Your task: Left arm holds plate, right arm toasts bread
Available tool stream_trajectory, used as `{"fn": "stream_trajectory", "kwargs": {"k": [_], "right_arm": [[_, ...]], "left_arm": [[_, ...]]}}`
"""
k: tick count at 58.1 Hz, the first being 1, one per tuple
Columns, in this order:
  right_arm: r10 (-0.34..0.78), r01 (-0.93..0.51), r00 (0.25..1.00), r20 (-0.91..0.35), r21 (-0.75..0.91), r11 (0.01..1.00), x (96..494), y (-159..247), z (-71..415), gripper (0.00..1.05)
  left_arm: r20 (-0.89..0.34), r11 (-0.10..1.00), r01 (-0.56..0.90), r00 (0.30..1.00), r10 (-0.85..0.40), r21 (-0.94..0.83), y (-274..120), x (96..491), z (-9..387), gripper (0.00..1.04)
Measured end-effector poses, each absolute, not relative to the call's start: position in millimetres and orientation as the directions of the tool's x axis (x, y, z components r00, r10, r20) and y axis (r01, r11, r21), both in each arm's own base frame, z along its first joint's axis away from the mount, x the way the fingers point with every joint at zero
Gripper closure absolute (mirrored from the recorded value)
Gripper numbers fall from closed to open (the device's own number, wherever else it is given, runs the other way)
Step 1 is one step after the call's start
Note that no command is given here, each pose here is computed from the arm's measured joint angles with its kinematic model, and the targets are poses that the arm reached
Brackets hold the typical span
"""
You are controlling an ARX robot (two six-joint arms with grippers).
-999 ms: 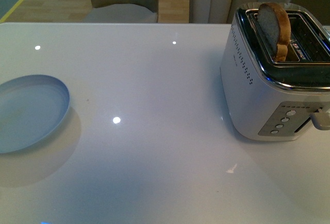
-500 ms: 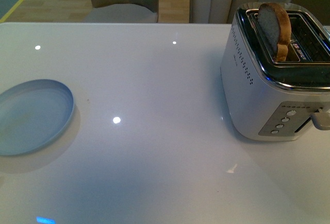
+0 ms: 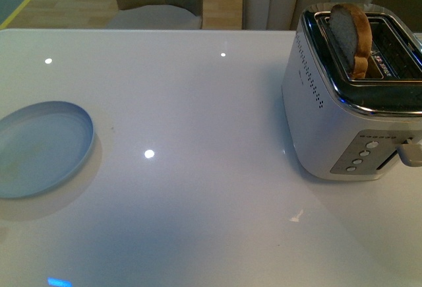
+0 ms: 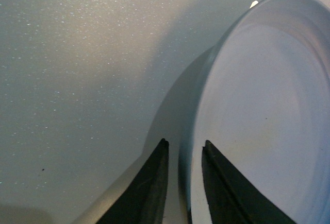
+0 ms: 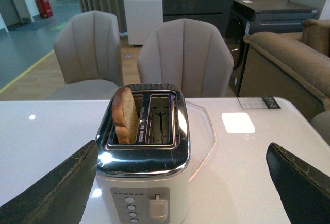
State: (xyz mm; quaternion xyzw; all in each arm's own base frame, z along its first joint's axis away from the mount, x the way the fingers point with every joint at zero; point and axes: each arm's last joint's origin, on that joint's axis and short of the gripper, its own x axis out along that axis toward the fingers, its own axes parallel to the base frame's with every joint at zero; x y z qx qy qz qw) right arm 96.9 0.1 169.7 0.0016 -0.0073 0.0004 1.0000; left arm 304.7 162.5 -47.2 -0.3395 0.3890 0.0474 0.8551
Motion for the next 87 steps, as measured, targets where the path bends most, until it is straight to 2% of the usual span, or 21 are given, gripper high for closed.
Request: {"fn": "stream_trajectory", "kwargs": {"k": [16, 23, 41, 52, 64, 77, 79, 83, 87], "right_arm": [[0.001, -0.001, 1.000, 0.015, 0.003, 1.000, 96.9, 0.1, 169.8, 0.09], [0.001, -0.001, 1.000, 0.015, 0.003, 1.000, 96.9, 0.1, 169.7, 0.09], [0.001, -0.001, 1.000, 0.015, 0.003, 1.000, 96.9, 0.1, 169.7, 0.09], [0.001, -0.001, 1.000, 0.015, 0.003, 1.000, 96.9, 0.1, 169.7, 0.09], [0.001, -0.001, 1.000, 0.015, 0.003, 1.000, 96.9, 0.1, 169.7, 0.09], [0.001, -0.001, 1.000, 0.015, 0.003, 1.000, 96.9, 0.1, 169.7, 0.09], [0.001, -0.001, 1.000, 0.015, 0.003, 1.000, 96.8, 0.1, 169.8, 0.09], [-0.001, 0.001, 1.000, 0.015, 0.003, 1.000, 96.8, 0.1, 169.8, 0.09], [-0.001, 0.001, 1.000, 0.015, 0.003, 1.000, 96.8, 0.1, 169.8, 0.09]], "left_arm": [[-0.694, 0.774, -0.341, 0.700, -0.169, -0.533, 158.7, 303.1, -33.4, 0.29], [-0.669, 0.783, -0.319, 0.726, -0.160, -0.534, 157.4, 301.2, -8.3, 0.06], [-0.520, 0.842, -0.221, 0.851, -0.081, -0.493, 141.8, 278.5, 94.9, 0.07], [-0.381, 0.838, -0.108, 0.916, -0.125, -0.535, 98.4, 245.0, 154.4, 0.07], [-0.313, 0.822, -0.038, 0.934, -0.173, -0.568, 48.3, 209.3, 177.3, 0.07], [-0.312, 0.798, -0.032, 0.929, -0.198, -0.602, 14.6, 180.6, 170.7, 0.07], [-0.285, 0.836, -0.033, 0.947, -0.149, -0.548, 13.5, 181.2, 166.7, 0.11], [-0.156, 0.929, -0.034, 0.987, -0.026, -0.367, 12.9, 176.9, 158.3, 0.24], [-0.062, 0.978, -0.038, 0.998, 0.026, -0.205, 7.6, 168.5, 157.3, 0.36]]}}
